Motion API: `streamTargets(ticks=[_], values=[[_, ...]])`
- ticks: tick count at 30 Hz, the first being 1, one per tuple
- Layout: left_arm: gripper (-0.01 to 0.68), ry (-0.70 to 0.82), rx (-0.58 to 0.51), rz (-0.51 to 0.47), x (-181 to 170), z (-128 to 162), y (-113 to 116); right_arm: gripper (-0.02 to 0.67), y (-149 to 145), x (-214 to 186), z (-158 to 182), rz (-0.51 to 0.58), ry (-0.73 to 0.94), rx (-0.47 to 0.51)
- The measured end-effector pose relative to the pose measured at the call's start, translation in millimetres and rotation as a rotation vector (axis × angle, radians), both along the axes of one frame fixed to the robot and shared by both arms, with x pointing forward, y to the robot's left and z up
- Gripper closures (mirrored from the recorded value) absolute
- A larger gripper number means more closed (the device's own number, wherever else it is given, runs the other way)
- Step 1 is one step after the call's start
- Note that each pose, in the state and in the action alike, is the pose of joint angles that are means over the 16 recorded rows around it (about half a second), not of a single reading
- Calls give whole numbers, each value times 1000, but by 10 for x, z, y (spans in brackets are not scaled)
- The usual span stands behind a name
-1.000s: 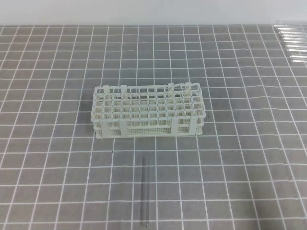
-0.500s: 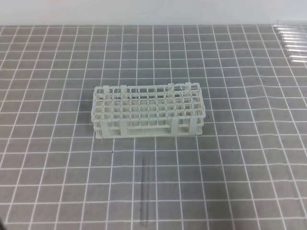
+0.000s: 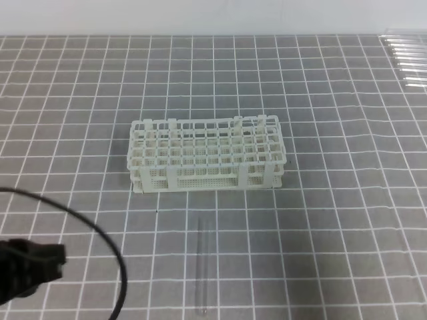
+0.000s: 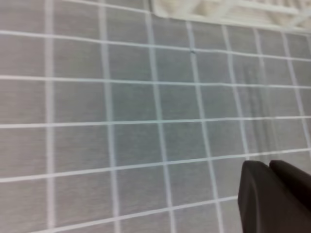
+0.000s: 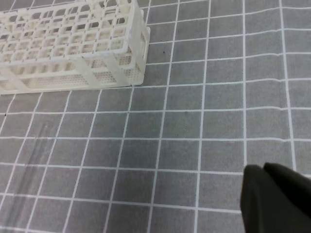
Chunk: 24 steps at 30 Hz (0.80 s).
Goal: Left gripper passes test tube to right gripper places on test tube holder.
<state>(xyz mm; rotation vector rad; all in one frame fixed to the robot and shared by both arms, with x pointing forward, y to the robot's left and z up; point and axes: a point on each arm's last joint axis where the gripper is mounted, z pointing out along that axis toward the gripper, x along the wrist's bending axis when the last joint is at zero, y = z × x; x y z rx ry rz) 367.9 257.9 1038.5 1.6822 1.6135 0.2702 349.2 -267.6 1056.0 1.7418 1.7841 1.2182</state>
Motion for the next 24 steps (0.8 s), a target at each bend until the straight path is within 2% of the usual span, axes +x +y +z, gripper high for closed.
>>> streamTargets(ticks=[6,10,17,24], values=[[673,118,-57,-125,298,-84,-253,650,3,4,-12,4,14,-1],[673,196,-55,-195,479,-137,-491,650,5,1,-15,7,19,-2],[673,306,9,-315,650,-196,-1069,650,9,-8,-24,14,32,-2],[672,375,116,-399,686,-225,-1611,650,16,-17,-32,23,43,-3]])
